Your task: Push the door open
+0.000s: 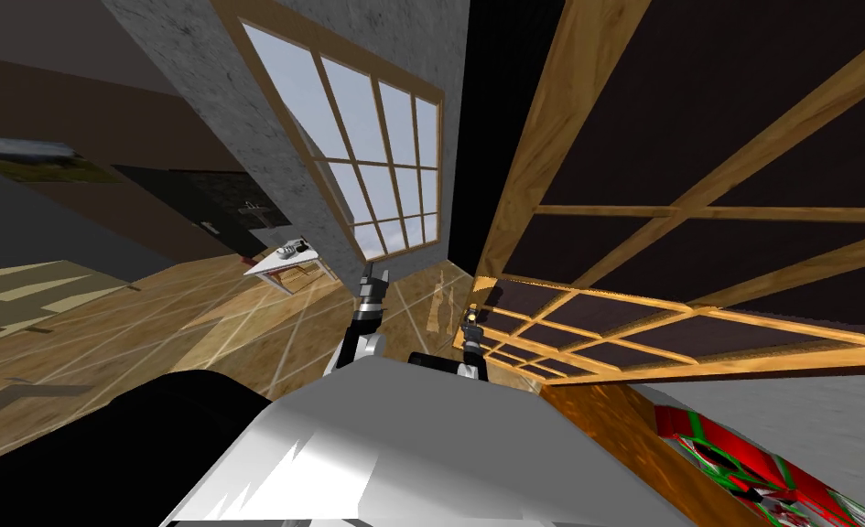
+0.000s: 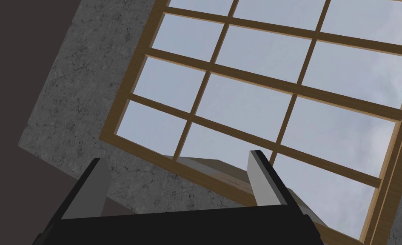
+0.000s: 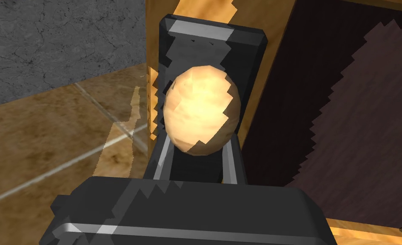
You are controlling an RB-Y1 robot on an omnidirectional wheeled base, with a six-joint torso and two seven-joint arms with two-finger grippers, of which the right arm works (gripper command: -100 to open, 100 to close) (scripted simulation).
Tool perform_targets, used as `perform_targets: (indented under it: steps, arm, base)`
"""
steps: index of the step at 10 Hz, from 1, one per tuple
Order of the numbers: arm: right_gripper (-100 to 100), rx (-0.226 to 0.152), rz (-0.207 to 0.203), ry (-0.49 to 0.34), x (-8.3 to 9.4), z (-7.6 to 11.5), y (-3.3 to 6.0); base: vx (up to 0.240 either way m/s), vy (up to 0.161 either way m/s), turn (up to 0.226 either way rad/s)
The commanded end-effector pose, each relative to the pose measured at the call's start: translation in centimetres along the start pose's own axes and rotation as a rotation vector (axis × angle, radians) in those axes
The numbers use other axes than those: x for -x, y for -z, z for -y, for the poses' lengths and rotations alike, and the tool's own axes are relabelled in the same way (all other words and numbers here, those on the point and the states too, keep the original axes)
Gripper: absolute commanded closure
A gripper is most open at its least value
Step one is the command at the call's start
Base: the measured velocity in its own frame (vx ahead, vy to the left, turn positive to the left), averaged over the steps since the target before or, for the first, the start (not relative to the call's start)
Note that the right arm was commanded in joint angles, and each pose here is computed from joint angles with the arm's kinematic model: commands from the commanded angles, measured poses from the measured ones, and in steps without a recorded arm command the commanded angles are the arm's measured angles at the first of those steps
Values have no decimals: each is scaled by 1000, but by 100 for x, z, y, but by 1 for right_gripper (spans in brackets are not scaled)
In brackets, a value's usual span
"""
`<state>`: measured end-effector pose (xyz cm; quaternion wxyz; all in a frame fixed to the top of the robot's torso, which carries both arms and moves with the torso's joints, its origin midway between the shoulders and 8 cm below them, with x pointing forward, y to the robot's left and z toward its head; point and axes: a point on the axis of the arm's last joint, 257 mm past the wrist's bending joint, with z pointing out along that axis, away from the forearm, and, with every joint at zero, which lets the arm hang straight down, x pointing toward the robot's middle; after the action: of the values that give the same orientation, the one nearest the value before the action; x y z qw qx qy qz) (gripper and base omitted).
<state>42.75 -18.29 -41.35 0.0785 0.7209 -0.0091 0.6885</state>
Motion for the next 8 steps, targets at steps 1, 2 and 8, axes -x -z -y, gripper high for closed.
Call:
perform_targets:
  steps: [1,2,8]
  arm:
    - [100,25,-46,-40,-177,-34,-113]
    - [100,25,-46,-40,-177,-34,-113]
    - [100,71,8,-60,47,-312,-37]
  base:
    - [3,-9,98]
    - [0,0,0]
    - [27,5,41]
